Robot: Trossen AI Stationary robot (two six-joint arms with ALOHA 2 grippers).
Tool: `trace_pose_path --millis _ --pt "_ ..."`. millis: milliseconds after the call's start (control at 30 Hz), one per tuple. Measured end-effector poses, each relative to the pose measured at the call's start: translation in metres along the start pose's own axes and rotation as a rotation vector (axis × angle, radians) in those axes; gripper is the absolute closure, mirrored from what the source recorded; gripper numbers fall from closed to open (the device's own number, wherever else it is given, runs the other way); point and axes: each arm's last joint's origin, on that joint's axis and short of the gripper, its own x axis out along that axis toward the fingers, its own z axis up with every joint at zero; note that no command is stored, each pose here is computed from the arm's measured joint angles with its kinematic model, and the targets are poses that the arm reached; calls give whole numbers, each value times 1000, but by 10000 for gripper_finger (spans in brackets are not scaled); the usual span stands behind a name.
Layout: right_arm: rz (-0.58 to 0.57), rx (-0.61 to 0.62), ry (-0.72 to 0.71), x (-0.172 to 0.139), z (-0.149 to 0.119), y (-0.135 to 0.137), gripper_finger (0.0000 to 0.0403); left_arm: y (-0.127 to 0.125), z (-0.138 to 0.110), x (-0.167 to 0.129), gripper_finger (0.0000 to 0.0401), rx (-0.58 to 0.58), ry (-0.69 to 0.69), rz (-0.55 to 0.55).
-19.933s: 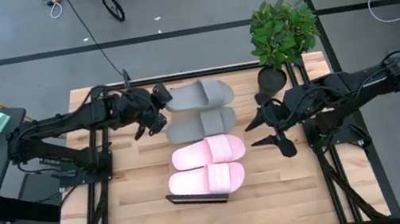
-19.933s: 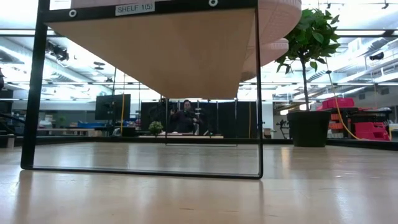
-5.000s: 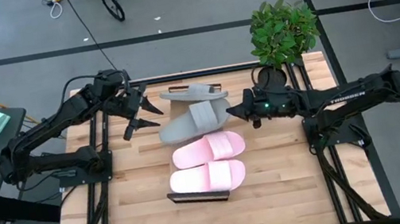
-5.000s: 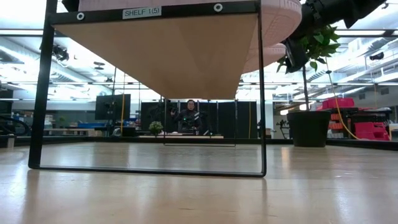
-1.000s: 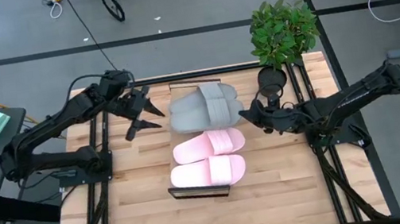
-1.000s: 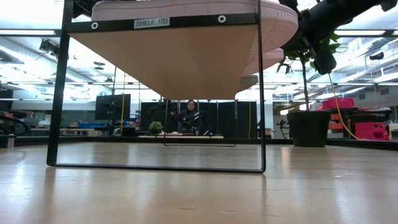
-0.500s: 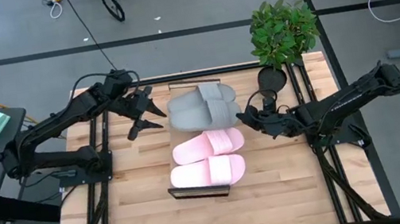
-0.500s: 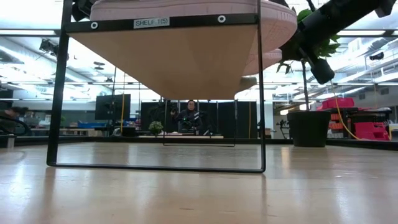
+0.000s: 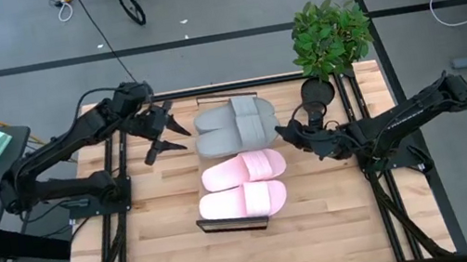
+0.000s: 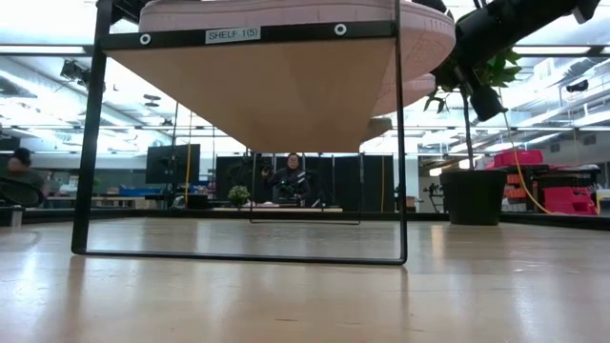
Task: Pick and place slides into the shelf
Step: Adjust the gray slides on the shelf
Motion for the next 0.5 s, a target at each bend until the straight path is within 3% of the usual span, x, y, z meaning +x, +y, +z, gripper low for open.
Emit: trace_pose_path --millis 267,500 --pt "-3 -39 -23 2 2 0 358 -7 7 -11 211 17 -37 21" --pt "9 -86 -26 2 2 2 354 -7 7 -11 211 18 -37 22"
